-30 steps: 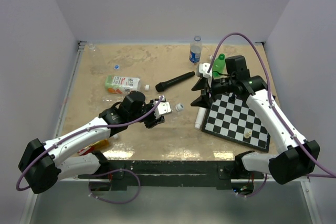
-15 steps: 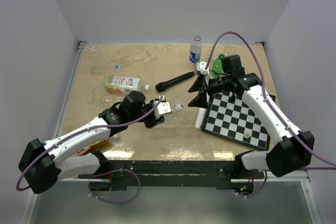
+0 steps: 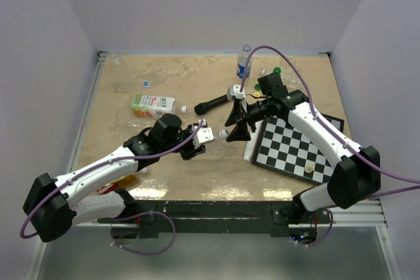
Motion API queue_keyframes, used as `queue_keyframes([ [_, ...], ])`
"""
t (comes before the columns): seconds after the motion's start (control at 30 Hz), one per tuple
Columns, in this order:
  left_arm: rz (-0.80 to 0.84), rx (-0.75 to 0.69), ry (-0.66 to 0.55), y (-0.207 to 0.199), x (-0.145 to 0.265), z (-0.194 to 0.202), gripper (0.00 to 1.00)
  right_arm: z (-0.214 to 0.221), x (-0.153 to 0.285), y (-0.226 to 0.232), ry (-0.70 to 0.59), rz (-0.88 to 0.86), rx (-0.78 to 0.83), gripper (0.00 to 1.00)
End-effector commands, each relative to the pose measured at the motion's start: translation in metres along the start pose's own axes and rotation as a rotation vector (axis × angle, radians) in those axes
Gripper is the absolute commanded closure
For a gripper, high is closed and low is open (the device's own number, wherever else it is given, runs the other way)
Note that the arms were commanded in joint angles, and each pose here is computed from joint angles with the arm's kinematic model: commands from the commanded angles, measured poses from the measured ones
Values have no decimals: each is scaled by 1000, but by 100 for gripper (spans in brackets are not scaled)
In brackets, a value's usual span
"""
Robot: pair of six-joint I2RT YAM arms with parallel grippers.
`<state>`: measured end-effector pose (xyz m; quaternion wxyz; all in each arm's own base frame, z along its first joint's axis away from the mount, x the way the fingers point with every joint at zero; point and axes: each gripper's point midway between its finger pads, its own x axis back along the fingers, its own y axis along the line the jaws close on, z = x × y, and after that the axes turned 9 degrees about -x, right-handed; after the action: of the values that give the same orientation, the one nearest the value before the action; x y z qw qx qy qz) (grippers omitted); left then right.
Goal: Unscrew the bottle caps
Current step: Unscrew the bottle cap from the plastic bottle.
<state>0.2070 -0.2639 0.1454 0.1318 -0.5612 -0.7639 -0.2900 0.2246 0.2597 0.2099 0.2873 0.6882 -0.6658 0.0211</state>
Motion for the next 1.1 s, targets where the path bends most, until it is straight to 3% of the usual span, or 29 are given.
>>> queue_keyframes([
  [0.0, -13, 3, -23, 2, -1, -5, 98, -13, 3, 4, -23, -15, 33, 34],
  [0.53, -14, 9, -15, 2, -3, -3, 98, -17, -5, 13, -6, -62, 71, 64],
  [0.73, -10, 10, -14, 1, -3, -3, 98, -17, -4, 20, 9, -82, 131, 92],
  [0.83, -1, 4, -20, 0, -2, -4, 98, -12, -1, 22, 38, -90, 209, 100],
  [1.07, 55, -21, -68, -11, 0, -8, 98, -6, 17, 10, 139, -15, 643, 100],
])
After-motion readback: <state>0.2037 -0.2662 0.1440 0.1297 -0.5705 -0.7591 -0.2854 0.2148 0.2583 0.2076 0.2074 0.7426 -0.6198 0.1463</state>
